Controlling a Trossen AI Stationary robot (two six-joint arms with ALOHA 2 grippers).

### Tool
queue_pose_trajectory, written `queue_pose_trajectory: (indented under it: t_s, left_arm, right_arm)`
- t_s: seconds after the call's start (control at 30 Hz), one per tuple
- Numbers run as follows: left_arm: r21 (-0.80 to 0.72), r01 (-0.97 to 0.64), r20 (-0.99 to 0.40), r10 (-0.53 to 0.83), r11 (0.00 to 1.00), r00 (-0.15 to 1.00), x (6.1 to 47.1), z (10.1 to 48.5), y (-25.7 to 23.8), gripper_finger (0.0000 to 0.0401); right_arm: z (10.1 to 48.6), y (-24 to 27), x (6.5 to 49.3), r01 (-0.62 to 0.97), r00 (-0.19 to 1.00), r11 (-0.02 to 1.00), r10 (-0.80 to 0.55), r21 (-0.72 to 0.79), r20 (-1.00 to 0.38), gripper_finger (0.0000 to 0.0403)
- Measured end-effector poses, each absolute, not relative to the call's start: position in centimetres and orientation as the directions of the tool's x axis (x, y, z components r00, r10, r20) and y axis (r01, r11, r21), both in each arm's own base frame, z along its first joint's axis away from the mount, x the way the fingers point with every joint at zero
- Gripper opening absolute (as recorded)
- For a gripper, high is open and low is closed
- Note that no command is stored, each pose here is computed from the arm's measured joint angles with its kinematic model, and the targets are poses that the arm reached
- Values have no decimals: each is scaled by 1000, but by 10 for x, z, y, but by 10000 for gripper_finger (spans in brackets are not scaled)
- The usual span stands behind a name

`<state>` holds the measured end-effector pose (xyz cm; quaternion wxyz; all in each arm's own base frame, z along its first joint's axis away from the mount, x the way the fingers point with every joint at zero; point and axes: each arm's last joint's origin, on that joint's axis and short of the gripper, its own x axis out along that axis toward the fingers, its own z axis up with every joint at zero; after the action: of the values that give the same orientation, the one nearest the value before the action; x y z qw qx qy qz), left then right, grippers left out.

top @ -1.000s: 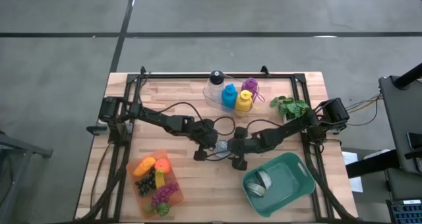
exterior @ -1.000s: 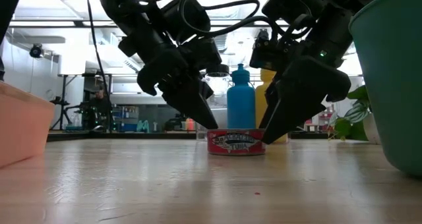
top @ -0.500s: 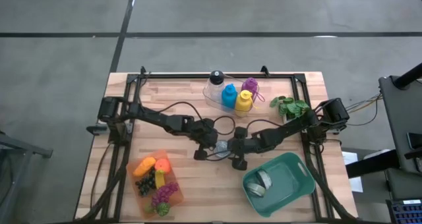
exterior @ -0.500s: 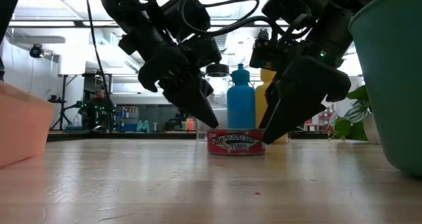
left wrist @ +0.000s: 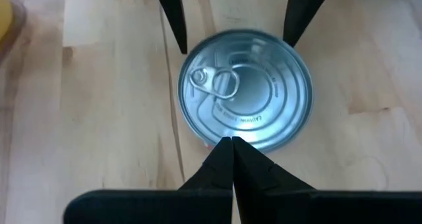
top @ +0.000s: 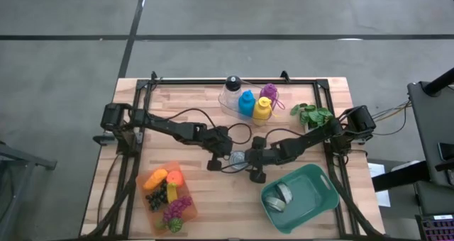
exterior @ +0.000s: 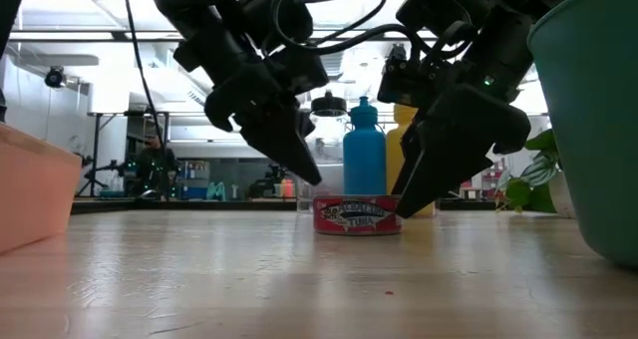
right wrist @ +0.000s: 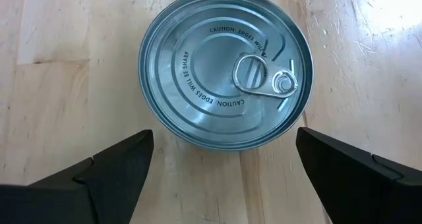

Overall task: Pick & Place Food Item
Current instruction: Put the red tuna can into the green bin

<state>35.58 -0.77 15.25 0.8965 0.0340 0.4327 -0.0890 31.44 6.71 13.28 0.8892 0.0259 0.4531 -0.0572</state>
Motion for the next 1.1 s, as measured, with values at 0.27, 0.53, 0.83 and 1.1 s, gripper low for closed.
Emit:
queue_pose_trajectory:
  t_s: [0.27, 0.53, 0.83, 1.1]
  left_arm:
    - [-18, 189, -791, -130, 982, 598, 354, 150, -8, 1]
    - [-18, 192, -798, -130, 981, 589, 355, 146, -8, 1]
    - [-21, 191, -805, -130, 981, 579, 355, 142, -8, 1]
    - [-24, 191, -816, -130, 981, 564, 357, 132, -8, 1]
  right_arm:
    - [133, 67, 315, 125, 584, 992, -78, -5, -808, 370]
    - [133, 67, 315, 126, 590, 992, -77, -3, -804, 370]
    - [134, 67, 316, 126, 600, 992, -75, 1, -796, 370]
    - [134, 68, 316, 126, 604, 992, -74, 3, -793, 370]
